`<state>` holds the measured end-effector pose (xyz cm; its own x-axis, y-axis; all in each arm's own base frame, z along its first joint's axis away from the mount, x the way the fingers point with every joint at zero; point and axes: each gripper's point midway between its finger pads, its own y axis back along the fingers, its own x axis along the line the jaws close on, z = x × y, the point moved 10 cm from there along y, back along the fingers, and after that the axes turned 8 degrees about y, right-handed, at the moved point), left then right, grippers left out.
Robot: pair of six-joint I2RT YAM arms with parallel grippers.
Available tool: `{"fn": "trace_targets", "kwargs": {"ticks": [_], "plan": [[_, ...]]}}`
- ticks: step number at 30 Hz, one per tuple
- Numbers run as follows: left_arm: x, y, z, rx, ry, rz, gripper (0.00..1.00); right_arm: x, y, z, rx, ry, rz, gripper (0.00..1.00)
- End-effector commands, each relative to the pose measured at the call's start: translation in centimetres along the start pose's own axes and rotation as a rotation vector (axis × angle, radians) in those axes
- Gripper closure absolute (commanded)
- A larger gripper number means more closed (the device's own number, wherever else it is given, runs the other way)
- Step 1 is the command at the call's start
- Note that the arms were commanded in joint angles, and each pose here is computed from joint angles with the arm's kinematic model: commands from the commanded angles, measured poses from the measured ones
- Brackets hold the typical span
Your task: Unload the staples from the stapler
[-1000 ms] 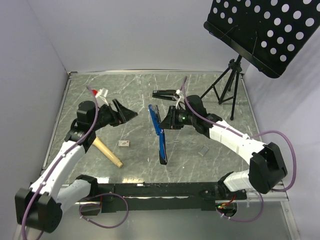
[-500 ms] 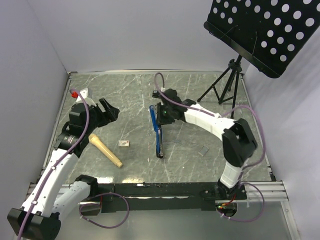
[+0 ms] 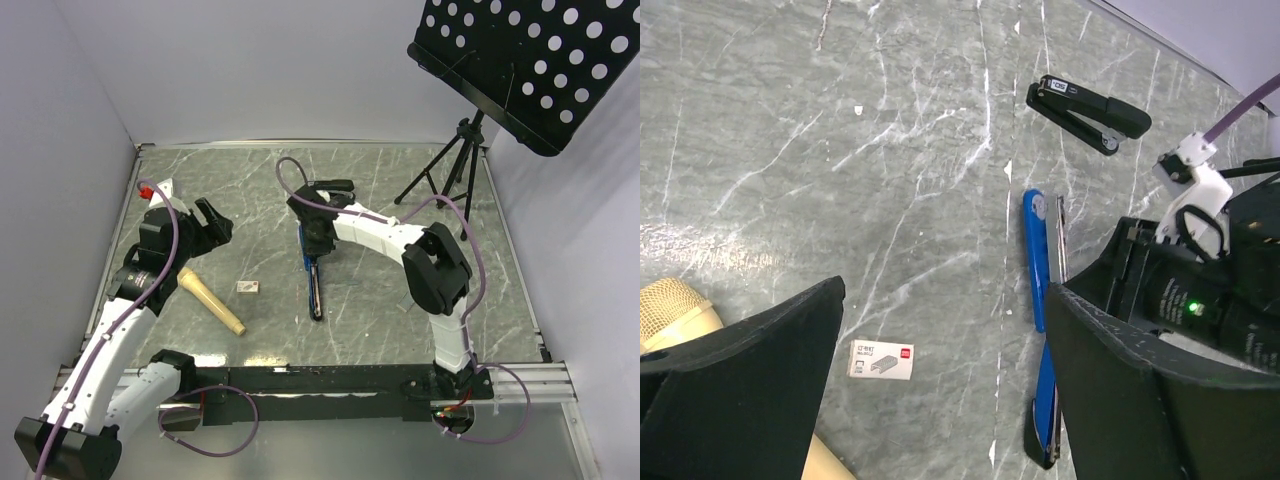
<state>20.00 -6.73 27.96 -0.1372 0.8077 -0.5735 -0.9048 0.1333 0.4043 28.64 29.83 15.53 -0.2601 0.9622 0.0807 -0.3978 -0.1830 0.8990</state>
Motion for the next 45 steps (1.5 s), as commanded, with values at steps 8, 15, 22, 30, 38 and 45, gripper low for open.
{"fn": "trace_targets", "kwargs": {"ticks": [8, 15, 22, 30, 38, 45], "plan": [[0.0, 0.0, 0.6, -0.016, 0.013, -0.010, 0.13, 1.2, 0.6, 0.7, -0.043, -0.052, -0.054, 0.82], [-0.1, -0.2, 0.5, 0.003, 0.011, -0.022, 0.12, 0.9, 0.2, 0.7, -0.078, -0.076, -0.077, 0.76], [-0.1, -0.3, 0.5, 0.008, 0.005, -0.026, 0.12, 1.3, 0.5, 0.9, -0.096, -0.073, -0.011, 0.59], [-0.2, -0.2, 0.3, 0.026, -0.007, -0.054, 0.12, 1.3, 2.4, 1.5, -0.142, 0.047, 0.104, 0.44], [-0.7, 1.2, 0.7, -0.026, -0.013, -0.145, 0.13, -4.9, 6.8, 7.1, -0.355, 0.450, 0.217, 0.40], [-0.9, 2.0, 0.8, -0.049, -0.005, -0.179, 0.14, -10.6, 4.5, 12.5, -0.384, 0.642, 0.088, 0.31]]}}
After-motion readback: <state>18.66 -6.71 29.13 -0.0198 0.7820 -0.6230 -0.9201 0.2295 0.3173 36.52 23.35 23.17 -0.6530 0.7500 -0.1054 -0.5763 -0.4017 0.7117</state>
